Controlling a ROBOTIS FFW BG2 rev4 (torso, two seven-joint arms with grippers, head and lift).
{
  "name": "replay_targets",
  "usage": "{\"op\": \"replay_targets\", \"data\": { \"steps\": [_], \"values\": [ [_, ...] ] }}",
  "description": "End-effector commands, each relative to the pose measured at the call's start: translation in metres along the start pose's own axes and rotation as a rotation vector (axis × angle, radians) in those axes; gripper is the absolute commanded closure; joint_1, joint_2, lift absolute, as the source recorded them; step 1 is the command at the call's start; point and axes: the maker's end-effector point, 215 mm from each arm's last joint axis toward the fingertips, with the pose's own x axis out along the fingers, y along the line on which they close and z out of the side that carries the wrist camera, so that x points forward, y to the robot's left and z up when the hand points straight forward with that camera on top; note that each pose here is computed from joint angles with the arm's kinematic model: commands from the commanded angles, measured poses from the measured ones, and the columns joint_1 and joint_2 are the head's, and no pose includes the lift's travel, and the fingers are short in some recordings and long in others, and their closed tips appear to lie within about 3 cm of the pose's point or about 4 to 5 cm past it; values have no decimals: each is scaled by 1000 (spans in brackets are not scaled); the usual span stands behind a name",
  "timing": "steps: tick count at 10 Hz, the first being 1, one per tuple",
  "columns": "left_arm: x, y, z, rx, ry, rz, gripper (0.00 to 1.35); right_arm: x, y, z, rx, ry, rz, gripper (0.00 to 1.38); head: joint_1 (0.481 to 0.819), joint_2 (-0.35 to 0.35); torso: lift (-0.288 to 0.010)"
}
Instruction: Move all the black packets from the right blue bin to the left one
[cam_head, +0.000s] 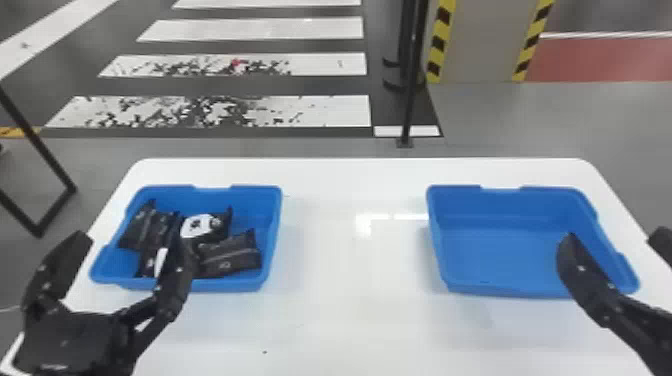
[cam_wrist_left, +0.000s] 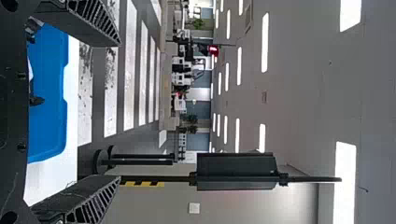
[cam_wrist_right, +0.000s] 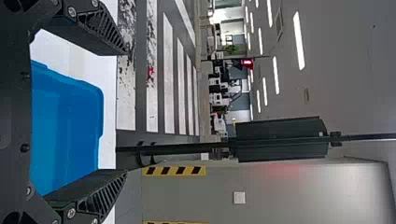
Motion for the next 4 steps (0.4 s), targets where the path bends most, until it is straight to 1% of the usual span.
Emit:
{"op": "replay_targets", "data": {
  "steps": [1,4],
  "values": [
    [1,0,1,0,-2,0,-2,0,0,0,0,-1,-1,130,695,47,-140],
    [2,0,2,-2,-7,-1,-2,1,-1,-2,-2,2,-2,130,695,45,-140]
  ]
}}
